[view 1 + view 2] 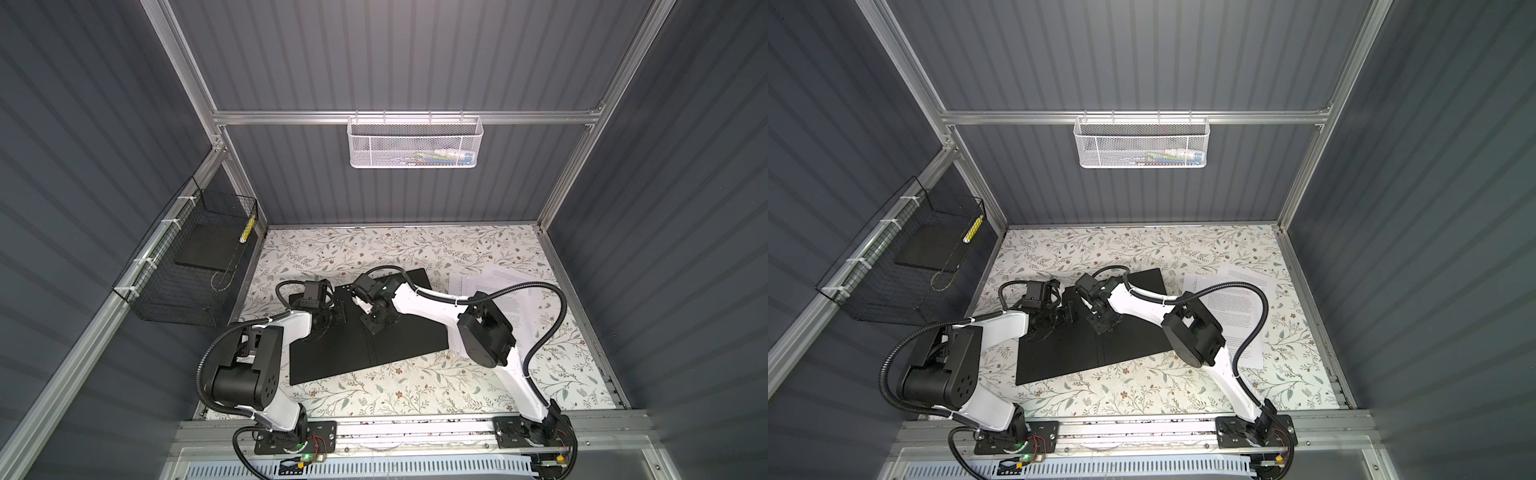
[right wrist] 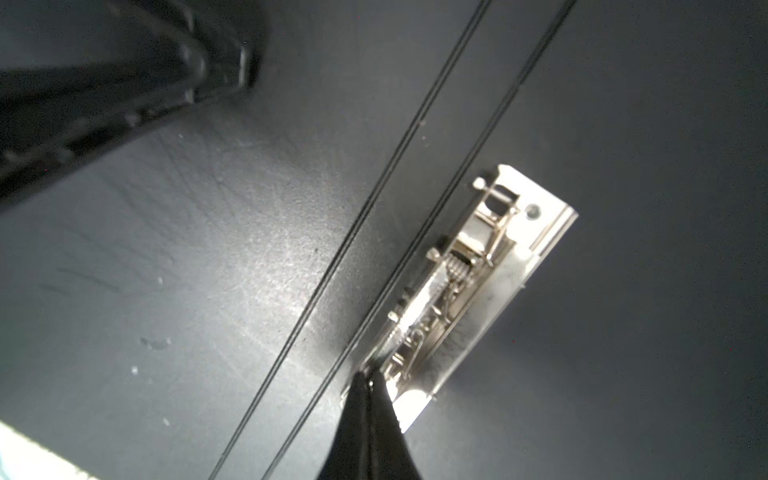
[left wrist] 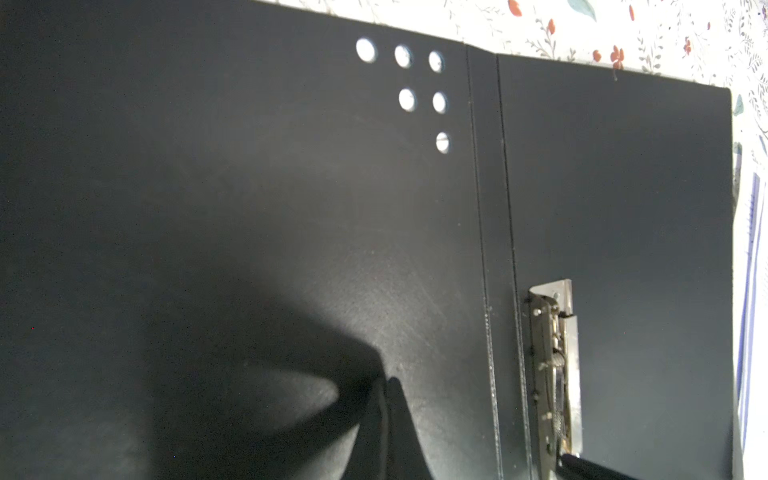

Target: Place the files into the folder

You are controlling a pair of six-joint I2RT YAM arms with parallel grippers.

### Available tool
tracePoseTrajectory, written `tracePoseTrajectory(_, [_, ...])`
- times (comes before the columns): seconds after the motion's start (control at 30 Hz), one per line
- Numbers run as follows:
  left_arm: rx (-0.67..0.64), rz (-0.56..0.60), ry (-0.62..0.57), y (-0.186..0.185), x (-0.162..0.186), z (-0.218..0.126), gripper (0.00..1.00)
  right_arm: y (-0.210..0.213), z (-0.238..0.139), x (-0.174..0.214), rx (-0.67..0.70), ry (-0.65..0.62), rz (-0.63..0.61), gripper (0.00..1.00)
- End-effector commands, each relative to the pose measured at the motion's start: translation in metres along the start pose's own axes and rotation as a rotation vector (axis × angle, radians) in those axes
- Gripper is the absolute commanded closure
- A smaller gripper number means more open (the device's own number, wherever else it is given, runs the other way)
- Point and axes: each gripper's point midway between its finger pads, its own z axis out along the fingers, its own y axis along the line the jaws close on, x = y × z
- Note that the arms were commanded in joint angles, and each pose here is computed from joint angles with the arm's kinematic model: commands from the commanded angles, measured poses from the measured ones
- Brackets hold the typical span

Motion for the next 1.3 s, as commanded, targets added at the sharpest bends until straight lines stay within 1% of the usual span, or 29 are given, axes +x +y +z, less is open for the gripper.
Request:
tracePoseTrajectory(0.0, [-0.084,-0.027,0.135,0.024,0.04,0.006,1.0,-0.038,0.062,0.095,0.2,0.394,-0.092,1.0])
tracePoseTrajectory(0.23, [-0.079,-0.026,0.137,0.023,0.04,0.006,1.0,-0.043,0.07,0.118,0.241,0.508,-0.134,1.0])
tracePoseTrajectory(0.4, [-0.078,-0.026,0.14,0.023,0.04,0.006,1.0,-0.053,0.069,0.126,0.304,0.546,-0.153,1.0])
tracePoseTrajectory(0.5, [-0.077,-0.025,0.145,0.023,0.041,0.008,1.0,-0.053,0.067,0.127,0.307,0.557,-0.156,1.0])
tracePoseTrajectory(0.57, [-0.076,-0.028,0.146,0.023,0.041,0.008,1.0,-0.047,0.065,0.122,0.28,0.538,-0.143,1.0])
tracePoseTrajectory(0.67, [-0.08,-0.028,0.146,0.024,0.041,0.008,1.0,-0.035,0.058,0.105,0.224,0.458,-0.095,1.0])
tracePoseTrajectory(0.73, [-0.08,-0.028,0.147,0.023,0.041,0.008,1.0,-0.032,0.051,0.091,0.215,0.405,-0.063,1.0])
tracePoseTrajectory(0.8, [-0.08,-0.029,0.148,0.024,0.041,0.008,1.0,-0.029,0.046,0.082,0.209,0.379,-0.038,1.0])
tracePoseTrajectory(1.03, [-0.079,-0.028,0.154,0.024,0.042,0.009,1.0,-0.024,0.041,0.073,0.197,0.341,0.004,1.0])
tracePoseTrajectory(1.27, [-0.076,-0.025,0.134,0.023,0.04,0.005,1.0,-0.022,0.04,0.071,0.187,0.333,0.026,1.0])
